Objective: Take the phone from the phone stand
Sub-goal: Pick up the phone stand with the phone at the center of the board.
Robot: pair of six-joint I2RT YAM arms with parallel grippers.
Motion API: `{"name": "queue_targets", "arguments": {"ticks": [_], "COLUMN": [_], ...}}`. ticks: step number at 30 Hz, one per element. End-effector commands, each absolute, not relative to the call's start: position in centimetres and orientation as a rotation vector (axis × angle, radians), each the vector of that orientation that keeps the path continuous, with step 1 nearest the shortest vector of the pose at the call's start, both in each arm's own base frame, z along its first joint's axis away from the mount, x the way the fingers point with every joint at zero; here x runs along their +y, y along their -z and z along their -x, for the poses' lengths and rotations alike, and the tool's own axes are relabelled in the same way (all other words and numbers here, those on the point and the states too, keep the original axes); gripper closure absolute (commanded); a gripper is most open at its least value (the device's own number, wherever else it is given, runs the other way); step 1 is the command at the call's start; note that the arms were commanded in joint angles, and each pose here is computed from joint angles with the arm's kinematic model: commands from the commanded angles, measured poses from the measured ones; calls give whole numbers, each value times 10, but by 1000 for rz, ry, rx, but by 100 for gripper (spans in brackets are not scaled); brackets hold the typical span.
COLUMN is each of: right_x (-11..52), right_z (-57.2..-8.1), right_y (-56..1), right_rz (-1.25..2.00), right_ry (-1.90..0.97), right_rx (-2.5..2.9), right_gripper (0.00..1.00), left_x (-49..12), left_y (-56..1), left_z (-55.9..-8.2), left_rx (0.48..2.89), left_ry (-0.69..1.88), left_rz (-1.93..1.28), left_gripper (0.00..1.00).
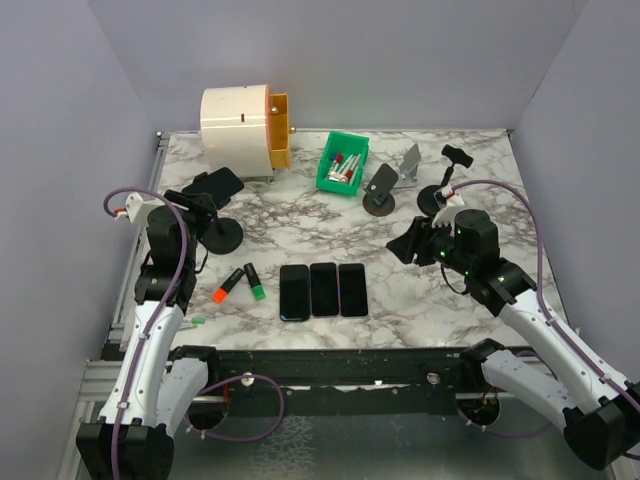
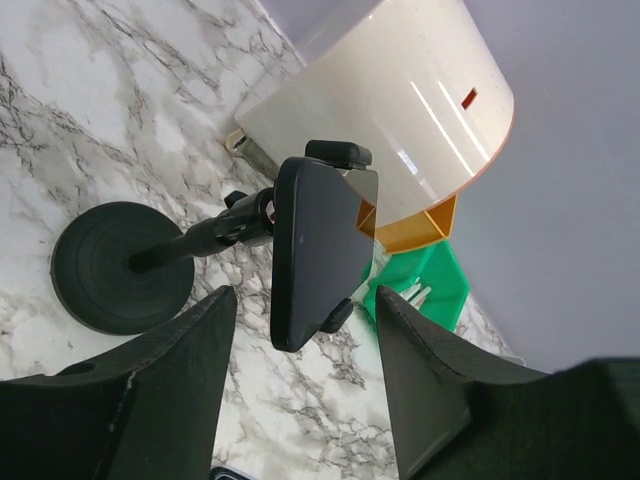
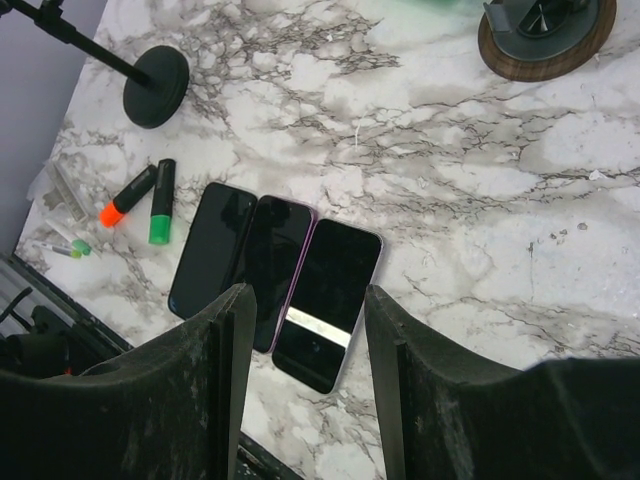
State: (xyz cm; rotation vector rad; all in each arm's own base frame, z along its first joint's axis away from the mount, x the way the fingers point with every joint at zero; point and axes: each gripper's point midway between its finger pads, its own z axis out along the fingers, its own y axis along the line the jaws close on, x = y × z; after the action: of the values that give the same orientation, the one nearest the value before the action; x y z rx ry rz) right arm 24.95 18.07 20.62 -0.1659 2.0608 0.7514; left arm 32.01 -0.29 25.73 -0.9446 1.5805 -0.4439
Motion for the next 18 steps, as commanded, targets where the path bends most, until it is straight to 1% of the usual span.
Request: {"name": "queue_targets", "arguments": {"ticks": [1,14,18], "right_x": [185,190,191], "right_z": [-246,-245,-245], "right_y": [-205,-204,-204], "right_rz": [195,213,215], "right_ry": [-773,-792,-792], "right_rx": [2064,2068,2069], "right_gripper": [48,48,48], "left_x": [-8,-10,-10], "left_y": [-261,-257,-254], "left_z": [-327,-334,-334], "left_rx": [1539,1494,1496], "left_ry": [530,591,585], "left_rz": [943,961,967], "left_gripper": [45,71,73]}}
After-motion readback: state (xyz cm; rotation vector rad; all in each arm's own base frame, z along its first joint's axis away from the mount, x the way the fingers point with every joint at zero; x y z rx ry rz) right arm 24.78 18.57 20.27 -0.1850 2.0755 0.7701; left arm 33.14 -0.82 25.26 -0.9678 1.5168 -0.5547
